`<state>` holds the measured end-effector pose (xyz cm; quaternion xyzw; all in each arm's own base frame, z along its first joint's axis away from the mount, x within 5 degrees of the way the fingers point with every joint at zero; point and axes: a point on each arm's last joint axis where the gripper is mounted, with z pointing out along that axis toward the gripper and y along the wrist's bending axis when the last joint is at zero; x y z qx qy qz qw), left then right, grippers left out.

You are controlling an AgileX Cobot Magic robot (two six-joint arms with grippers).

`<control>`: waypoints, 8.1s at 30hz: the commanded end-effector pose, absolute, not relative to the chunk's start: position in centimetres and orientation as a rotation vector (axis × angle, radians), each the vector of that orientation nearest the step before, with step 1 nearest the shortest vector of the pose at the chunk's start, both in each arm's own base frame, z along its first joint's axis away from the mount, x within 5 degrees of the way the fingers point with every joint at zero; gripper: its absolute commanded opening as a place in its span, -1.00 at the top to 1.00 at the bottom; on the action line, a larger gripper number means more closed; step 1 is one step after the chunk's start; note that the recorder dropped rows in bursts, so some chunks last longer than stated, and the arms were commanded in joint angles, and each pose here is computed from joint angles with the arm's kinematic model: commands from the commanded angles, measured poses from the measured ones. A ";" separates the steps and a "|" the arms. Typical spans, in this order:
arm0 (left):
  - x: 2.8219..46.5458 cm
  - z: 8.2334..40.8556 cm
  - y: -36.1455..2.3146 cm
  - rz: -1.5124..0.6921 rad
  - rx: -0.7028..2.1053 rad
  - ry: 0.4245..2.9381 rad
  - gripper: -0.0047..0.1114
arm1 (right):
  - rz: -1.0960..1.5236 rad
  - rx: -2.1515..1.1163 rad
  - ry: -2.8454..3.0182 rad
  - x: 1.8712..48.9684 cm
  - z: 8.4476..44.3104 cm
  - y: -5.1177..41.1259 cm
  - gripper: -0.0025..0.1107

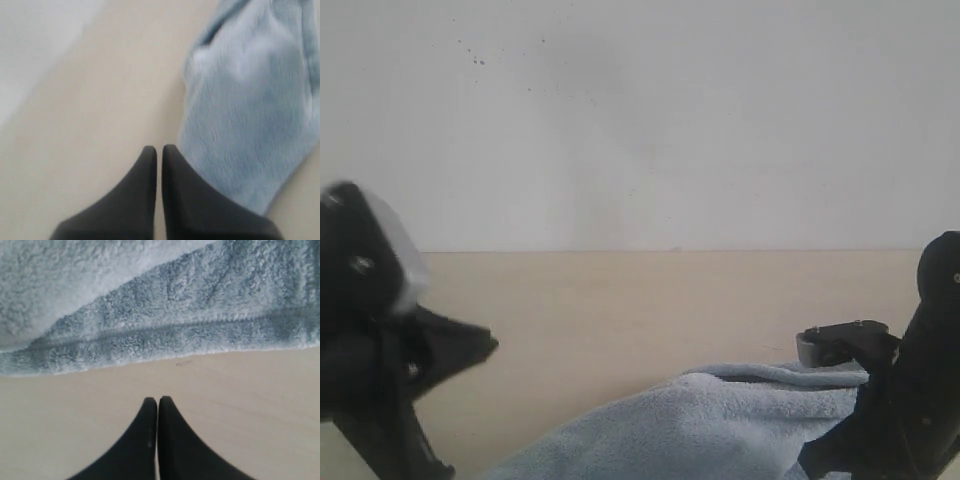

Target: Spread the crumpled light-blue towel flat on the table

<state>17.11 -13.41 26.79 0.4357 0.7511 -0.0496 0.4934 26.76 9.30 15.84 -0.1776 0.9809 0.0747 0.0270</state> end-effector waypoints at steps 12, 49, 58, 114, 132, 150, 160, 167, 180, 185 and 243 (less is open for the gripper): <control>13.0 22.9 -8.9 -0.097 0.926 2.268 0.74 | 0.635 -0.564 2.946 27.2 17.8 11.9 0.96; 22.0 13.9 -12.8 -0.016 0.835 2.752 0.69 | 0.653 -0.563 2.933 27.3 17.8 12.0 0.96; 21.7 14.0 -12.6 -0.002 0.849 2.770 0.85 | 0.653 -0.563 2.932 27.3 17.8 12.0 0.96; 19.5 13.6 -11.4 -0.065 0.752 2.761 0.63 | 0.646 -0.517 2.899 27.6 17.8 12.1 0.96; 19.7 20.8 -11.1 -0.068 0.786 2.516 0.85 | 0.637 -0.514 2.881 27.8 17.8 12.1 0.96; 17.6 37.6 -9.3 0.003 0.779 1.788 0.85 | 1.412 -1.197 2.299 24.9 21.2 16.0 0.82; 20.0 34.0 -11.3 -0.046 0.815 1.797 0.85 | 0.908 -1.377 2.151 24.3 19.7 21.4 -0.20; 21.3 32.8 -12.2 -0.053 0.836 1.816 0.85 | 0.626 -1.597 1.958 22.2 19.1 24.9 -0.16; 21.3 32.7 -12.2 -0.052 0.837 1.818 0.85 | 0.352 -1.606 1.989 23.0 14.0 26.7 -0.10; 21.3 32.7 -12.2 -0.050 0.838 1.817 0.85 | 0.327 -1.562 2.005 23.4 13.9 26.6 0.43; 9.2 42.8 -5.0 -0.049 0.626 1.270 0.85 | -0.081 -0.736 1.508 17.2 46.3 4.8 0.96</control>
